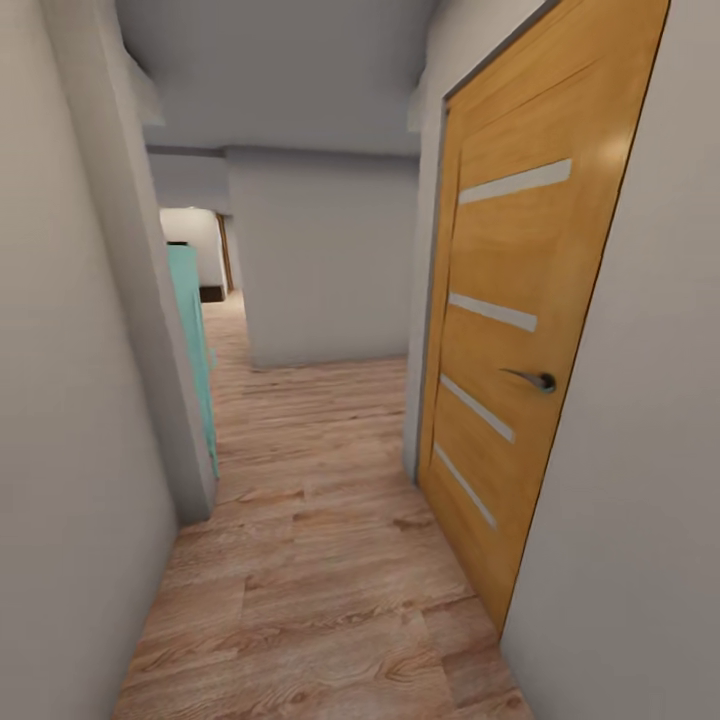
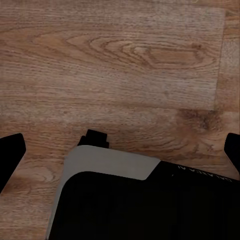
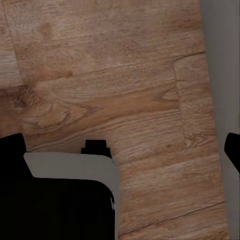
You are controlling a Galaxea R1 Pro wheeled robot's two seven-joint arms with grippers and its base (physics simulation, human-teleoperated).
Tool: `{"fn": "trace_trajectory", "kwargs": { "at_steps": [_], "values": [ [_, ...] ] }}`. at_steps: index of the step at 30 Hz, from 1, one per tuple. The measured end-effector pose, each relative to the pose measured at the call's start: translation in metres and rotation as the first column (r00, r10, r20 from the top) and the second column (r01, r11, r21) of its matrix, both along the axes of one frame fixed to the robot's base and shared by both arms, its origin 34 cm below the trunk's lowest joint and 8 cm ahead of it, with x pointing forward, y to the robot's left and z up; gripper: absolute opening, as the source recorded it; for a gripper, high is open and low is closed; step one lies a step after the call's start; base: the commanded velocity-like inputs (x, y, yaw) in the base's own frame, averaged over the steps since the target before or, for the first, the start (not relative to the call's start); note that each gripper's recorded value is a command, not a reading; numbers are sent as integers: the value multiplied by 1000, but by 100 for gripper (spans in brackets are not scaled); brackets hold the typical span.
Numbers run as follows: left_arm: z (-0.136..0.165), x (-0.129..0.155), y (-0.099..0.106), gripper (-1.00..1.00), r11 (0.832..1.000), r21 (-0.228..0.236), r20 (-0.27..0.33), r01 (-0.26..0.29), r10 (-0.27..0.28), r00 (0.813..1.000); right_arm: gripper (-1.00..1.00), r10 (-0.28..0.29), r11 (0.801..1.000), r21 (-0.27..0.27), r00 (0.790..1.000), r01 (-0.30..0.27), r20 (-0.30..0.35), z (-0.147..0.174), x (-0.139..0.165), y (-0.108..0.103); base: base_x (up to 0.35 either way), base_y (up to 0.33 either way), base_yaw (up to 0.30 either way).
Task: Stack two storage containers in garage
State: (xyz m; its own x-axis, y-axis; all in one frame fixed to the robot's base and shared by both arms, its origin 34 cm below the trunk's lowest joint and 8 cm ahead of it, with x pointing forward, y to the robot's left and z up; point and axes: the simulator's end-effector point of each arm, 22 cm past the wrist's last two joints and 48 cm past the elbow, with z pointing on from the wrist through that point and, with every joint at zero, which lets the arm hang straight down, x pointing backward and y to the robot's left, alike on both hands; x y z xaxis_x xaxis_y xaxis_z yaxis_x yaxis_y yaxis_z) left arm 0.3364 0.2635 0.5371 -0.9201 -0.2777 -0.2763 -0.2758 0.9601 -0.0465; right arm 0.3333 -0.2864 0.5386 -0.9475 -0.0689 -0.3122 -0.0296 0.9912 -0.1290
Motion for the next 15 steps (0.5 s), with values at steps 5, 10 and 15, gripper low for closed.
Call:
{"fn": "trace_trajectory", "kwargs": {
  "at_steps": [5,10,15],
  "values": [
    [0,0,0,100,1000,0,0,0,0,1000,100,0,1000,0,1000,0,0,0,0,0,312,0,269],
    [0,0,1,100,1000,1,0,-1,1,1000,100,0,1000,0,1000,0,0,0,0,0,310,0,269],
    [0,0,3,100,1000,4,0,-2,2,1000,100,0,1000,1,1000,0,0,0,0,1,319,0,269]
  ]
}}
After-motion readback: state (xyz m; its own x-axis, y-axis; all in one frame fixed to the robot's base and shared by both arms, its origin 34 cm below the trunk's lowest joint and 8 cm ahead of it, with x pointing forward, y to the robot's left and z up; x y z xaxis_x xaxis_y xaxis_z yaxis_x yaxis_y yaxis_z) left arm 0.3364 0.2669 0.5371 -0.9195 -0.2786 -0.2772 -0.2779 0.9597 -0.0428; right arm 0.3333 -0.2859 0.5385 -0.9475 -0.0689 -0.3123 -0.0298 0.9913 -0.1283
